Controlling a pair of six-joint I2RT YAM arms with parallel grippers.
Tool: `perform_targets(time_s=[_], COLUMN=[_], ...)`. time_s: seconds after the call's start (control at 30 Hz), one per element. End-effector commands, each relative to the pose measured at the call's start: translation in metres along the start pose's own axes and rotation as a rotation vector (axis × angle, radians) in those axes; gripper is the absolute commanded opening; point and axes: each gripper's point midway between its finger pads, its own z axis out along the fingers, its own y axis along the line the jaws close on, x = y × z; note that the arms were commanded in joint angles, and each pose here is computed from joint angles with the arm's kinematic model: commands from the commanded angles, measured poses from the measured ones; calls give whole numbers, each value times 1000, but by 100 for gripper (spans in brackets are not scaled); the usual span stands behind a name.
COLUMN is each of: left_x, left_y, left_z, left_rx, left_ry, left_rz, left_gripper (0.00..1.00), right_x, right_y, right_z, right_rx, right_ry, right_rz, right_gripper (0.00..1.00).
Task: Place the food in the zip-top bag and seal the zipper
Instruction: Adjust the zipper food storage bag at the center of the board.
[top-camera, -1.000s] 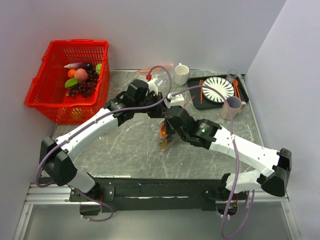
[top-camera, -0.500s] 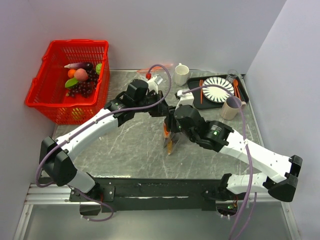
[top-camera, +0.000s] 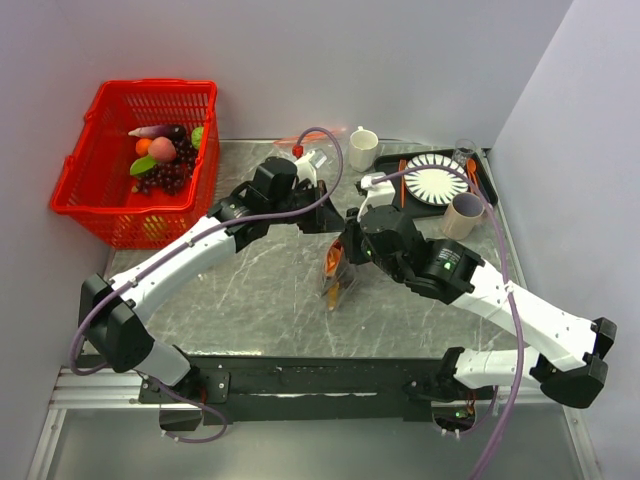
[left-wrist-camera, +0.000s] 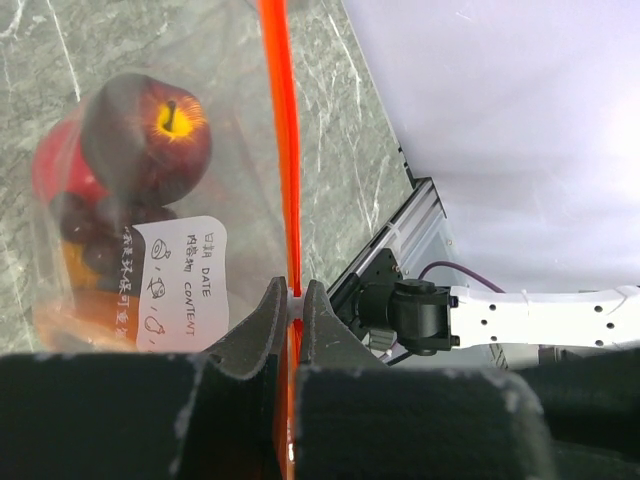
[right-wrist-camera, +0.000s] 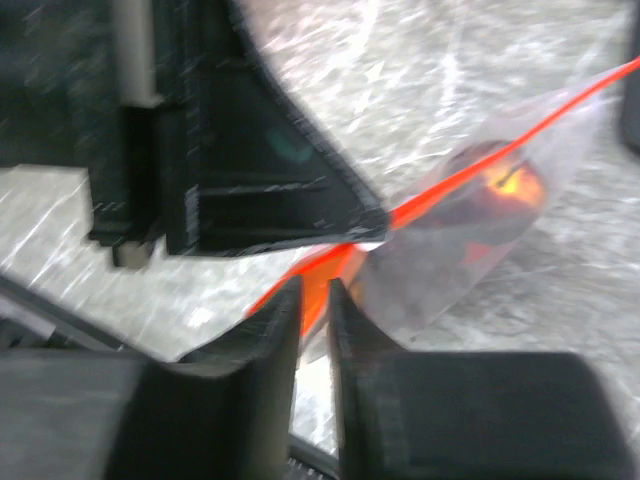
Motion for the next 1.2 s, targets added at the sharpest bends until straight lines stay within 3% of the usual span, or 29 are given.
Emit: perform_targets(time_s=[0.0, 0.63, 0.93, 1.17], left_x=[-27, -26, -27, -24], left_y=[-38, -34, -37, -37], left_z=[-15, -12, -13, -12], left_rx=[102, 88, 95, 102], left_ry=[-83, -77, -78, -68], left_rz=[71, 72, 74, 74], left_gripper=[1, 1, 1, 1], right_x=[-13, 11, 48, 39], right_y=[26, 42, 30, 22], right_z=[-17, -22, 3, 10], right_rx=[-157, -255, -177, -108], right_ry=[-1, 50, 129, 107], right_rz=[3, -51, -69, -93], right_gripper=[2, 0, 0, 0])
